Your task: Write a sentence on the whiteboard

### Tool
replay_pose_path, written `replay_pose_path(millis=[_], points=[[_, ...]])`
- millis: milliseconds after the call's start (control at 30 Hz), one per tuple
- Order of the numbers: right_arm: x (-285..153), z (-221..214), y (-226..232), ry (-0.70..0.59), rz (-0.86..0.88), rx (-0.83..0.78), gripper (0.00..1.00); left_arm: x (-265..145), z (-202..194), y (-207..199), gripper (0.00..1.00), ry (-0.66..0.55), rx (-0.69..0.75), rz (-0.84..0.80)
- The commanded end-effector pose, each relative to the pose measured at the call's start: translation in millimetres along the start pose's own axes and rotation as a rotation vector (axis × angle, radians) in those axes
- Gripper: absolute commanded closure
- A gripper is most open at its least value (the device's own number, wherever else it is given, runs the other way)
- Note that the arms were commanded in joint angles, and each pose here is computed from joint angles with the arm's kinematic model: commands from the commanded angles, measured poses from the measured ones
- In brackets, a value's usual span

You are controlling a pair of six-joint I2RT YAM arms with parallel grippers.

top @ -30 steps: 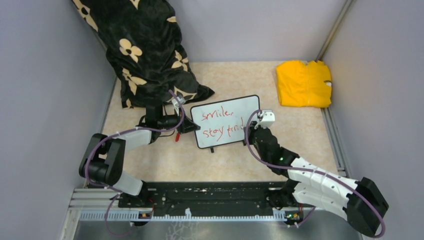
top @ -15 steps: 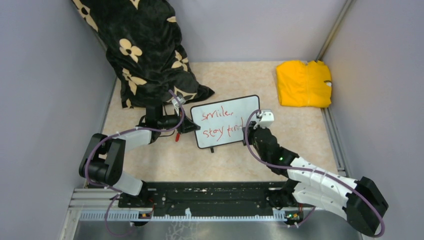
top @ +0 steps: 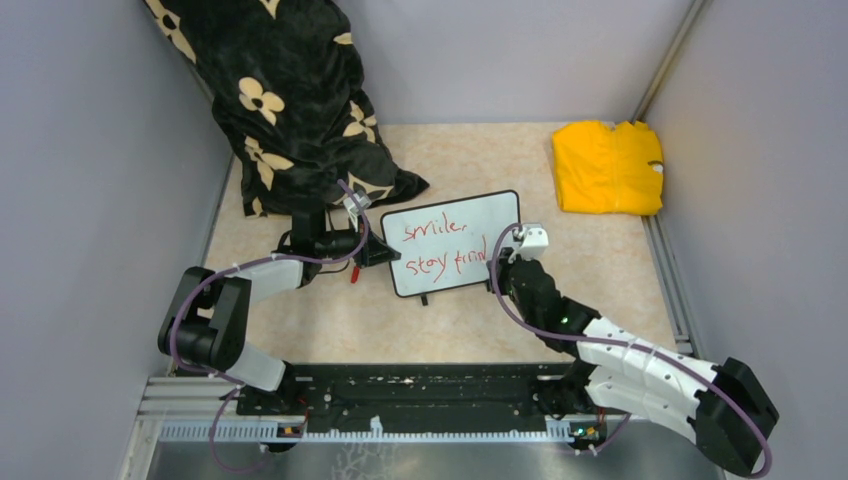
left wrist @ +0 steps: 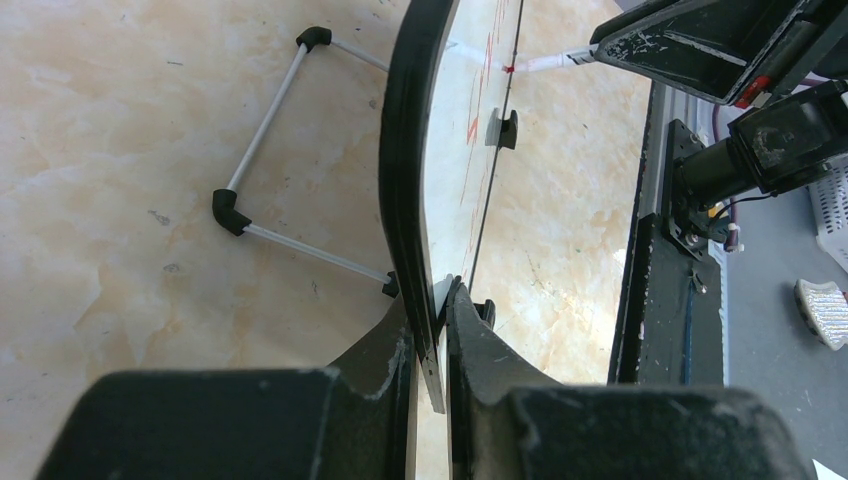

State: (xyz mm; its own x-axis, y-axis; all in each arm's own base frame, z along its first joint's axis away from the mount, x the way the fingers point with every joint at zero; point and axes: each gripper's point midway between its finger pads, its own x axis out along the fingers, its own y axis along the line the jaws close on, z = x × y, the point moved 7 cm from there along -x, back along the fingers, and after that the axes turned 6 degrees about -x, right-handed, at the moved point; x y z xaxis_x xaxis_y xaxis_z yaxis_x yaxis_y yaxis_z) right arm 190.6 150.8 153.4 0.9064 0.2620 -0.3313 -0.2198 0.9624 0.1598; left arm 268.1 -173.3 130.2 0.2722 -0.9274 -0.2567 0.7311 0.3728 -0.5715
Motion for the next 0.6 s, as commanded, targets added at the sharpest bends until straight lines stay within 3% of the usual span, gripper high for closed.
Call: replay_pose_path(millis=[0,567], points=[[-1.1,1.8,-4.0,-0.008,-0.015,0.011,1.0,2.9,-34.4,24.2,1.0,0.098,-0.024,0.158],[-1.2,22.4,-5.8,-0.084,-0.068,0.037,1.0,2.9,-34.0,24.1,1.0,0.097,-0.023,0.158]])
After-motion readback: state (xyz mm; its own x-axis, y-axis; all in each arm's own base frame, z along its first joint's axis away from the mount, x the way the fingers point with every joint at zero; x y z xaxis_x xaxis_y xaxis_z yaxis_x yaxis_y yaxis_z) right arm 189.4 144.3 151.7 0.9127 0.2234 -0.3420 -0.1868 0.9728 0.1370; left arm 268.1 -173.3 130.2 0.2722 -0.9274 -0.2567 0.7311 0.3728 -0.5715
